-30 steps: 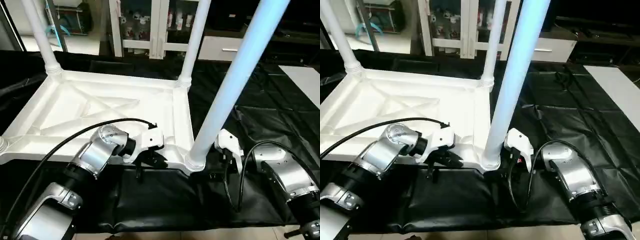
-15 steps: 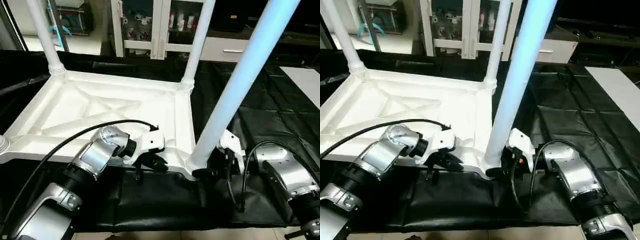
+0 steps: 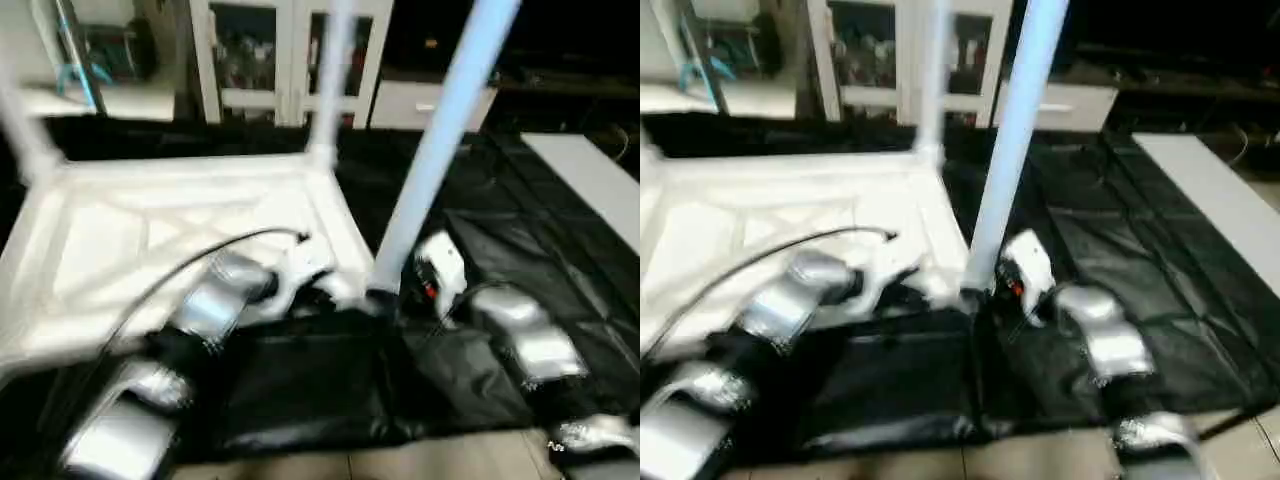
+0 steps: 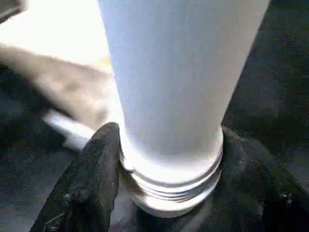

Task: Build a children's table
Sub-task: Rotate leg to tighten

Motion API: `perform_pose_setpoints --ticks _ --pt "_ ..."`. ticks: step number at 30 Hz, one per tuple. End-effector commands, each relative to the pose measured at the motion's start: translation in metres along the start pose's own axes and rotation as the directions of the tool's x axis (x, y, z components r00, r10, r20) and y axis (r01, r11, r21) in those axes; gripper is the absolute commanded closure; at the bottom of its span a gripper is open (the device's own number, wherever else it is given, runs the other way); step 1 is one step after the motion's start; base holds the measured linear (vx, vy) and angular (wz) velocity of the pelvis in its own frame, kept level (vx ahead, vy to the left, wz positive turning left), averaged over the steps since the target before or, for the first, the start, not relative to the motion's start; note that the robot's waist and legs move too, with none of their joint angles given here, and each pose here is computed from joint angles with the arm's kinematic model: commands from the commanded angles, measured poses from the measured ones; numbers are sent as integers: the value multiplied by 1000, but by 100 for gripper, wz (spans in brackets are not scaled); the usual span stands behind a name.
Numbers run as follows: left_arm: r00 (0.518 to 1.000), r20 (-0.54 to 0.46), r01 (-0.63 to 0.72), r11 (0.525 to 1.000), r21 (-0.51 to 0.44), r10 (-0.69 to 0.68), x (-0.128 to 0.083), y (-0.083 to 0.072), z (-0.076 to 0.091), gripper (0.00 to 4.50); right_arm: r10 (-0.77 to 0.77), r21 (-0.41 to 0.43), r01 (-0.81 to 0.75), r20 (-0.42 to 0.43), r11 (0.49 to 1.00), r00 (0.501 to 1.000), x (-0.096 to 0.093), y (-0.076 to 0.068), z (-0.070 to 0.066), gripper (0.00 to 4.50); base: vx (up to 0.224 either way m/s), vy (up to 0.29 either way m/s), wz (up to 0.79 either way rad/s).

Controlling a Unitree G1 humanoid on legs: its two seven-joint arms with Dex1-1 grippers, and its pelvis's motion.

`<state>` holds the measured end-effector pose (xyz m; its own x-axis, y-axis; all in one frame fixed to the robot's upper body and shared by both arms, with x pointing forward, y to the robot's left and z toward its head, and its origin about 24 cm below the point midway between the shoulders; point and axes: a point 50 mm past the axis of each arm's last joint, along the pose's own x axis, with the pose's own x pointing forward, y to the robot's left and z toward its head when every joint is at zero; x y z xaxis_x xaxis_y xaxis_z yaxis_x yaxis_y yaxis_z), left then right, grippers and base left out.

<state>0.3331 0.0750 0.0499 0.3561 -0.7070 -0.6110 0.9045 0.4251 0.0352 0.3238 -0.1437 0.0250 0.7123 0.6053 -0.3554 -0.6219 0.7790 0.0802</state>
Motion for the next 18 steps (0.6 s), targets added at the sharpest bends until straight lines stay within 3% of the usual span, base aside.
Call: perform_pose_setpoints --ticks 1,4,8,14,15,17,18 --pt "998 63 -2 1000 -22 4 15 -11 17 450 -91 -23 89 -105 996 990 9 6 -17 184 0 0 0" --pt "990 90 -111 994 -6 111 26 -13 31 450 -263 -24 262 -63 965 963 31 18 -12 184 0 0 0" --pt "987 98 -135 990 35 131 32 -15 39 450 -240 -79 239 -1 968 971 46 38 -3 184 0 0 0" --pt "986 85 -147 988 45 143 27 -9 32 450 -175 18 174 99 985 980 43 33 9 184 0 0 0" --pt "986 83 -149 988 46 145 26 -8 30 450 -140 28 138 129 990 982 39 31 11 128 0 0 0" --pt "987 79 -144 989 45 140 22 -5 25 450 -64 38 58 176 998 982 29 26 13 128 0 0 0" --pt "990 77 -126 991 54 122 20 -5 22 450 -48 32 42 188 999 981 23 21 12 107 0 0 0"
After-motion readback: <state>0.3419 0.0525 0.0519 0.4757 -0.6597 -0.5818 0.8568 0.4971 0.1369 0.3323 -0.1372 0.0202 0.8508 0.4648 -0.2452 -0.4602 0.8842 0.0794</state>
